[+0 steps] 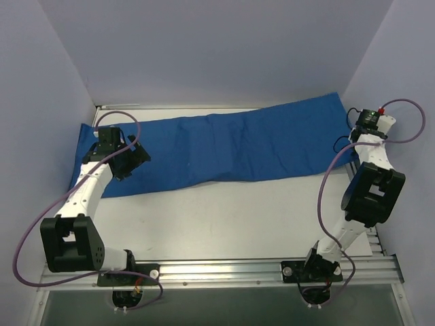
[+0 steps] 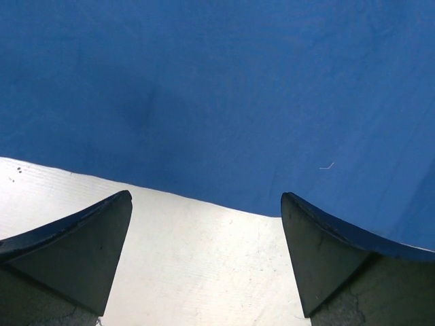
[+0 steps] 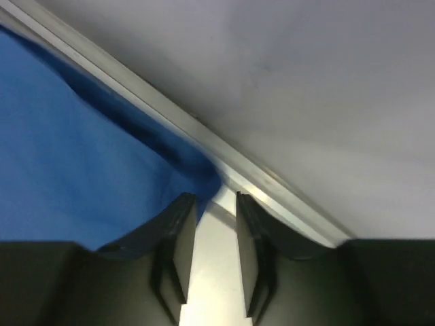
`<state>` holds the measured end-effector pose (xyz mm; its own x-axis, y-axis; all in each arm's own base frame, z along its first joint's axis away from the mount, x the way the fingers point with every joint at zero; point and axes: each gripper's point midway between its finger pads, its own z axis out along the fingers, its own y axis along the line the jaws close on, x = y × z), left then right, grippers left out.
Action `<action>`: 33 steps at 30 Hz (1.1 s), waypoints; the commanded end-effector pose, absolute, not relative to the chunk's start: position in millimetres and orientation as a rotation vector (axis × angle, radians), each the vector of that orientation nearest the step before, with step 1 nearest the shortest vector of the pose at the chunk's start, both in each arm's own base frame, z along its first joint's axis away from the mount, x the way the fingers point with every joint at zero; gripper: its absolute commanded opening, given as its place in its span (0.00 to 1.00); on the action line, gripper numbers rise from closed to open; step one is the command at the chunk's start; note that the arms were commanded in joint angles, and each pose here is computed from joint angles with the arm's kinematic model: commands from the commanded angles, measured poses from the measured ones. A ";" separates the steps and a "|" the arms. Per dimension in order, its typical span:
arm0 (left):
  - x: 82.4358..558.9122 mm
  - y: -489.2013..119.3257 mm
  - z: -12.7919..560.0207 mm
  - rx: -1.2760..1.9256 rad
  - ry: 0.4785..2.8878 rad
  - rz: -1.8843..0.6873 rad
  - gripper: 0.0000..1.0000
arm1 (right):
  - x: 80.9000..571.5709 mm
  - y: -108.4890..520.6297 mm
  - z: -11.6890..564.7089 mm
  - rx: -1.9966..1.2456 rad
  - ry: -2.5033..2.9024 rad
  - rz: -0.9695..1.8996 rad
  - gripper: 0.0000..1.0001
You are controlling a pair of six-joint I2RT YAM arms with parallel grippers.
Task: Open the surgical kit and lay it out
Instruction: Open the surgical kit at the center of the board.
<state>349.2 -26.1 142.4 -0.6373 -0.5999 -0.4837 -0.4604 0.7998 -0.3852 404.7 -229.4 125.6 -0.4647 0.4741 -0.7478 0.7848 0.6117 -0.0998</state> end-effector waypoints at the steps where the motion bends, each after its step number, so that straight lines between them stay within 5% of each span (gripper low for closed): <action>1: 371.2 -30.6 154.0 -0.759 2.320 -0.354 1.00 | 407.5 -221.8 119.9 0.943 2.184 -0.631 0.35; 2: 374.1 -30.7 148.9 -0.761 2.343 -0.347 1.00 | 408.7 -218.8 119.8 0.941 2.199 -0.638 0.62; 4: 376.6 -30.7 142.4 -0.751 2.376 -0.336 1.00 | 421.6 -195.4 124.0 0.863 2.218 -0.581 0.78; 10: 394.9 -34.0 113.8 -0.745 2.499 -0.324 1.00 | 434.8 -124.0 144.3 0.682 2.221 -0.525 0.82; 14: 400.9 -30.9 98.2 -0.753 2.562 -0.344 0.73 | 461.7 -57.9 126.8 0.602 2.220 -0.030 0.65; 15: 403.1 -32.1 90.6 -0.761 2.583 -0.357 0.60 | 464.9 -45.7 122.5 0.595 2.218 0.051 0.50; 17: 409.3 -31.4 88.3 -0.753 2.590 -0.361 0.50 | 468.8 -21.2 98.9 0.631 2.237 0.215 0.28; 18: 410.2 -31.2 79.3 -0.755 2.613 -0.354 0.46 | 474.8 0.7 96.7 0.587 2.238 0.325 0.10; 20: 414.0 -30.4 72.2 -0.746 2.637 -0.349 0.37 | 471.2 13.6 71.7 0.596 2.287 0.351 0.00; 24: 419.2 -28.6 38.7 -0.771 2.728 -0.348 0.29 | 464.8 23.5 41.1 0.651 2.316 0.355 0.00; 33: 447.7 -13.8 20.2 -0.794 2.775 -0.298 0.30 | 410.0 17.5 -28.6 0.825 2.475 0.254 0.00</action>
